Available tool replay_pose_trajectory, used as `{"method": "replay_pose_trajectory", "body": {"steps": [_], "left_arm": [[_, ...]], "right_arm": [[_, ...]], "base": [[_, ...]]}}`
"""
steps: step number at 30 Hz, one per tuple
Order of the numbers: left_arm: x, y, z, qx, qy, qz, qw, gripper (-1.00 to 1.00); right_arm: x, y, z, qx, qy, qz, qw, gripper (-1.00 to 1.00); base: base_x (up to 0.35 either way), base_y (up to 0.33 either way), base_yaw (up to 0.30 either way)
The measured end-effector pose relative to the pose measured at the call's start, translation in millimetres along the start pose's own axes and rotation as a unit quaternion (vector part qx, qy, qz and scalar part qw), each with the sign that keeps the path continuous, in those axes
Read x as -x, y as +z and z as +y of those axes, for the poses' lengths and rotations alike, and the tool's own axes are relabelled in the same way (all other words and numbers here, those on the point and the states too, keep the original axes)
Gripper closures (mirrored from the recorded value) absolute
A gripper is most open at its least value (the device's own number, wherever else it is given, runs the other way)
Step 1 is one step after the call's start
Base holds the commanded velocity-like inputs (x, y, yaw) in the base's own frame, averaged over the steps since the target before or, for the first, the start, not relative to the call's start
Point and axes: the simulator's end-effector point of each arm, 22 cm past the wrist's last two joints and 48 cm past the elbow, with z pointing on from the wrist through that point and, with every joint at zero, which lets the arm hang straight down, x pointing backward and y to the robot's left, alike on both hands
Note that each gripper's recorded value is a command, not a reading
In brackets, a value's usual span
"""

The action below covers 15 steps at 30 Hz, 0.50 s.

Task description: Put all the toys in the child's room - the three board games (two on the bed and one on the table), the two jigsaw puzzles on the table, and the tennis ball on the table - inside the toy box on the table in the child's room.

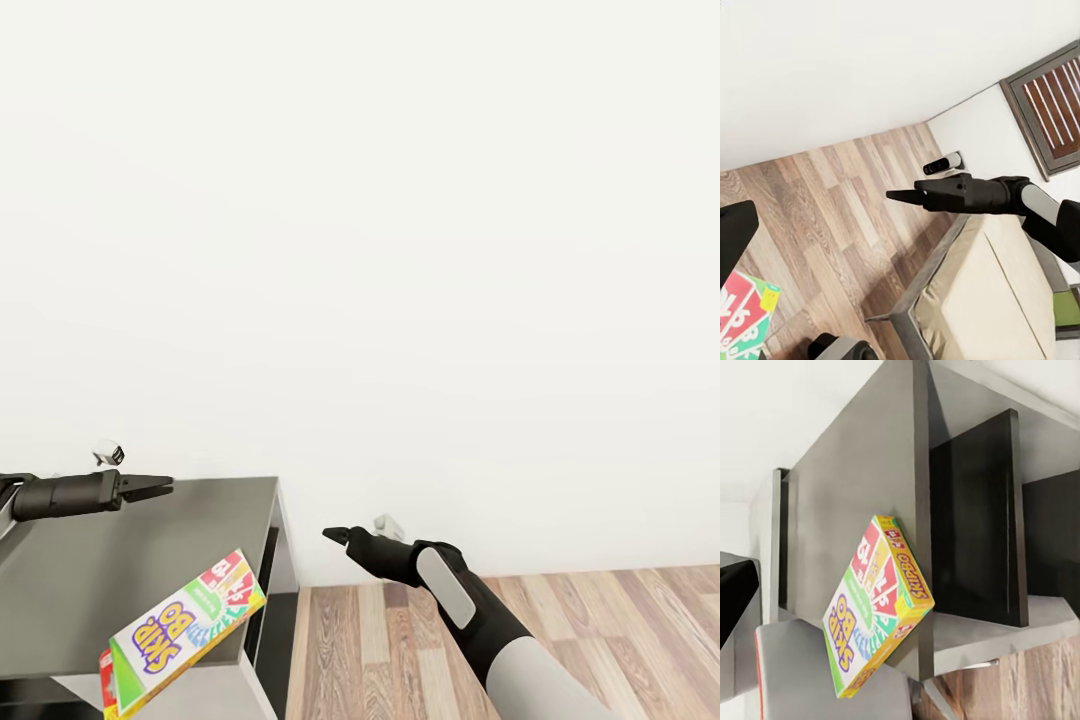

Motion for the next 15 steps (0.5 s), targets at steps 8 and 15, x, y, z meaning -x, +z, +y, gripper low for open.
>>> {"method": "replay_pose_trajectory", "body": {"steps": [8, 15], "left_arm": [[0.8, 0.6, 0.9, -0.001, 0.006, -0.003, 1.0000, -1.00], [1.4, 0.7, 1.0, -0.002, 0.011, -0.006, 0.9999, -1.00]], "right_arm": [[2.6, 2.1, -0.5, 0.002, -0.005, -0.004, 1.0000, -1.00], [4.7, 3.3, -0.8, 0.004, -0.010, -0.007, 0.9999, -1.00]], "base": [[0.000, 0.000, 0.040], [0.000, 0.000, 0.103]]}}
